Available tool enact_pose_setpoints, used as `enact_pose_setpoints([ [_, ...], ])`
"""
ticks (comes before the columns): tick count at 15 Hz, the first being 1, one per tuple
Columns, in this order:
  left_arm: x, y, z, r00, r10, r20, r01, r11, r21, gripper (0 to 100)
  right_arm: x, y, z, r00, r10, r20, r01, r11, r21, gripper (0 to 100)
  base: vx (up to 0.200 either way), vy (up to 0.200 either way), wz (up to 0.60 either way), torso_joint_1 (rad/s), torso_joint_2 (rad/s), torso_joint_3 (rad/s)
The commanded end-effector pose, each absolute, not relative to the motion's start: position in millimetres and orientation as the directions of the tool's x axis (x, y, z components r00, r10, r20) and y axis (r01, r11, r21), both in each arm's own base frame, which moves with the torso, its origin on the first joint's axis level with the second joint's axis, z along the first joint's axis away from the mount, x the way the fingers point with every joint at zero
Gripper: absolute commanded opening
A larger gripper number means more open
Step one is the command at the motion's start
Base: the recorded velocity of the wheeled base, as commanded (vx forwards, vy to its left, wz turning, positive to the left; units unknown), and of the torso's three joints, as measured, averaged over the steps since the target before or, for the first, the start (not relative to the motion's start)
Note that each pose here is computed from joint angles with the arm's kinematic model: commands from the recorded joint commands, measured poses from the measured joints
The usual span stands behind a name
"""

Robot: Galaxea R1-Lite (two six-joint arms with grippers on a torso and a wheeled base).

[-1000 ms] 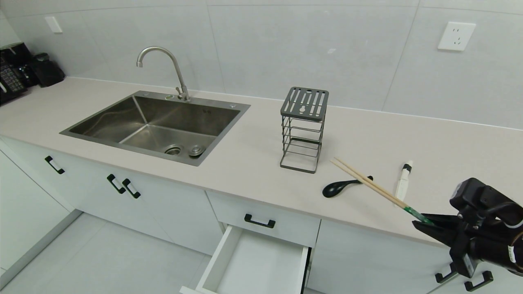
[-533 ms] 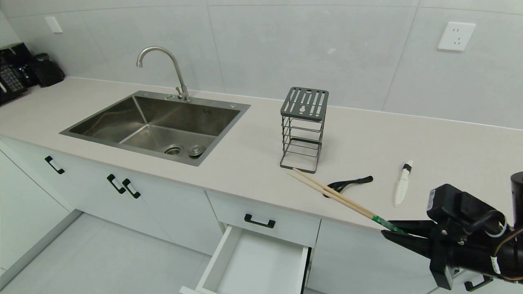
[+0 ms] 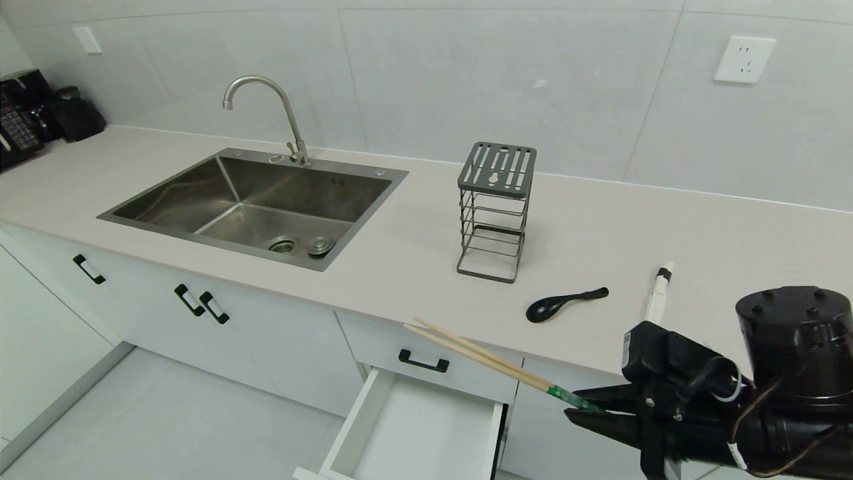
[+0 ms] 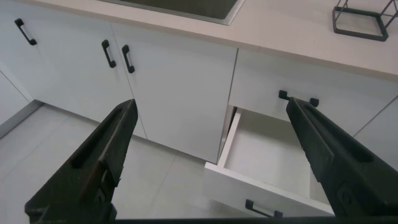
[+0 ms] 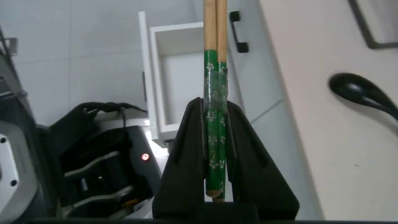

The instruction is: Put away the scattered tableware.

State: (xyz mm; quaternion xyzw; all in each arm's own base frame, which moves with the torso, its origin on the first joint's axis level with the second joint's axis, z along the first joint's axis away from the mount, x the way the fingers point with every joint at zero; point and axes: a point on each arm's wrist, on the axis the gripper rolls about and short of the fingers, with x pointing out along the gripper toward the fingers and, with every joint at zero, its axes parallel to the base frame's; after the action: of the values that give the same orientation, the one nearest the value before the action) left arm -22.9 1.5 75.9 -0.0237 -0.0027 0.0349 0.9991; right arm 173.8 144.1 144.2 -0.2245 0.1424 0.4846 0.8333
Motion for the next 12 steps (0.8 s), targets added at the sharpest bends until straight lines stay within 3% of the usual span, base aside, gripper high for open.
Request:
enact_pose_setpoints([
  [1, -23, 2, 76, 0.998, 0.071, 0.005, -0.07, 0.996, -0.048, 100, 172, 154, 135, 0.44, 0.753, -0.489, -0.897, 0.396, -0.197, 0, 0.0, 0.0, 0.0, 0.0, 0.0, 0.0],
  [4, -23, 2, 76, 0.998, 0.071, 0.005, -0.07, 0.996, -0.049, 100, 157, 176, 133, 0.359, 0.795, -0.489, -0.922, 0.384, -0.051, 0, 0.0, 0.0, 0.0, 0.0, 0.0, 0.0],
  [6, -23, 2, 76, 0.998, 0.071, 0.005, -0.07, 0.996, -0.048, 100, 157, 187, 137, 0.339, 0.815, -0.47, -0.933, 0.355, -0.058, 0, 0.0, 0.0, 0.0, 0.0, 0.0, 0.0],
  [12, -23, 2, 76, 0.998, 0.071, 0.005, -0.07, 0.996, -0.049, 100, 181, 212, 132, 0.428, 0.757, -0.494, -0.893, 0.437, -0.103, 0, 0.0, 0.0, 0.0, 0.0, 0.0, 0.0],
])
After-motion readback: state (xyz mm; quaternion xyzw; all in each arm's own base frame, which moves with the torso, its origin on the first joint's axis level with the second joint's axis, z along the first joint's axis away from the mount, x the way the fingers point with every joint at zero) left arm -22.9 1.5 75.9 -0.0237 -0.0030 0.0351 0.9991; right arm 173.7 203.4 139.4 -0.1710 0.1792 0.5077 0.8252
